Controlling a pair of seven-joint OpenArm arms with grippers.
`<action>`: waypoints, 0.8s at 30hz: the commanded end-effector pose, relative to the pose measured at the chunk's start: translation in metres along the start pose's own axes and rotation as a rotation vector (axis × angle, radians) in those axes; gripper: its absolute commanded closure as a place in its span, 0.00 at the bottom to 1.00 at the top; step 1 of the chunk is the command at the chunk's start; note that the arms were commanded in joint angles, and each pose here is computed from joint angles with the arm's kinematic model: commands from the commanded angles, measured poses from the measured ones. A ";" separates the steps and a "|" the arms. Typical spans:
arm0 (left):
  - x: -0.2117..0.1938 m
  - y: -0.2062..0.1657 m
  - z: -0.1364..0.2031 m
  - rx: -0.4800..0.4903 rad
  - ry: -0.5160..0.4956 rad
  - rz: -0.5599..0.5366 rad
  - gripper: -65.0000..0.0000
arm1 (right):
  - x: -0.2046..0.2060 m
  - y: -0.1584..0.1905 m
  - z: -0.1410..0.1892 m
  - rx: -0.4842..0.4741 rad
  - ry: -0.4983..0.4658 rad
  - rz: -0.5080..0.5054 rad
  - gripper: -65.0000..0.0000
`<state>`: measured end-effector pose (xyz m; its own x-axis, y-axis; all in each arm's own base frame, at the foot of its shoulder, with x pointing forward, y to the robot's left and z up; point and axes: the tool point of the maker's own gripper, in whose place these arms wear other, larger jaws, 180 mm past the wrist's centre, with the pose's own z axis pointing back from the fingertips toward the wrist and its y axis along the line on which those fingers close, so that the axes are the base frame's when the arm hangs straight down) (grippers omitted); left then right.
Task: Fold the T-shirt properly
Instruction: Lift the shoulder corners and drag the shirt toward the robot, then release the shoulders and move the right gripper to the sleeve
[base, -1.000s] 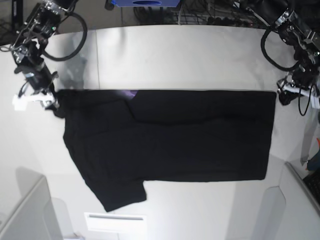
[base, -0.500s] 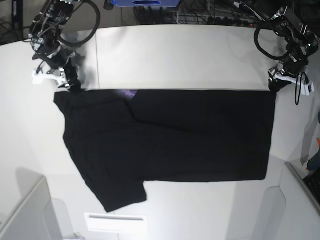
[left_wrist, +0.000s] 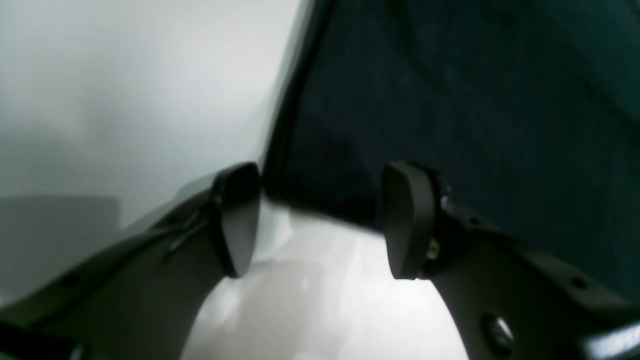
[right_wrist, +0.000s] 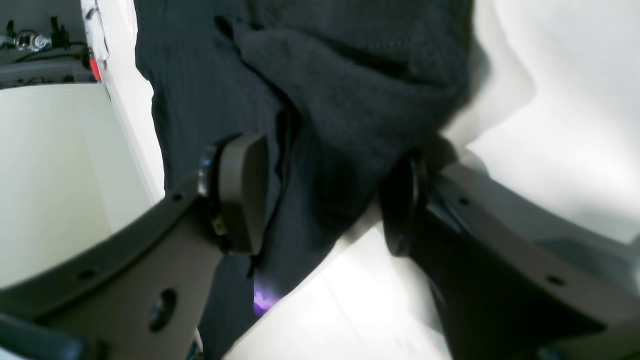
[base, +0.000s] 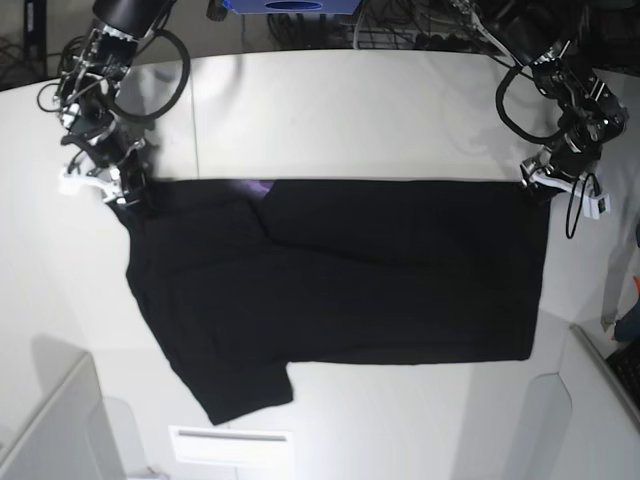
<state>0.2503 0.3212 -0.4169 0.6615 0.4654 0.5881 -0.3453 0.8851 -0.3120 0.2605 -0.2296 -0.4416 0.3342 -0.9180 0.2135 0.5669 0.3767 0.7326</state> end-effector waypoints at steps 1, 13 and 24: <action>-0.001 0.003 0.000 0.004 0.012 -0.004 0.44 | 0.000 -0.019 0.002 -0.086 0.008 0.015 0.49; -0.008 0.007 -0.013 -0.008 -0.005 0.043 1.00 | 0.001 -0.023 -0.004 -0.023 -0.033 0.078 1.00; -0.021 0.022 0.027 0.065 0.020 -0.132 1.00 | 0.004 -0.036 0.034 -0.074 -0.065 0.141 1.00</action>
<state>0.2097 0.3233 -0.4230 0.7216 0.3580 0.5926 -0.2950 0.9333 -0.2046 0.2135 -0.2445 -0.4473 0.3633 -0.8685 0.3371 0.5648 0.4931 0.6617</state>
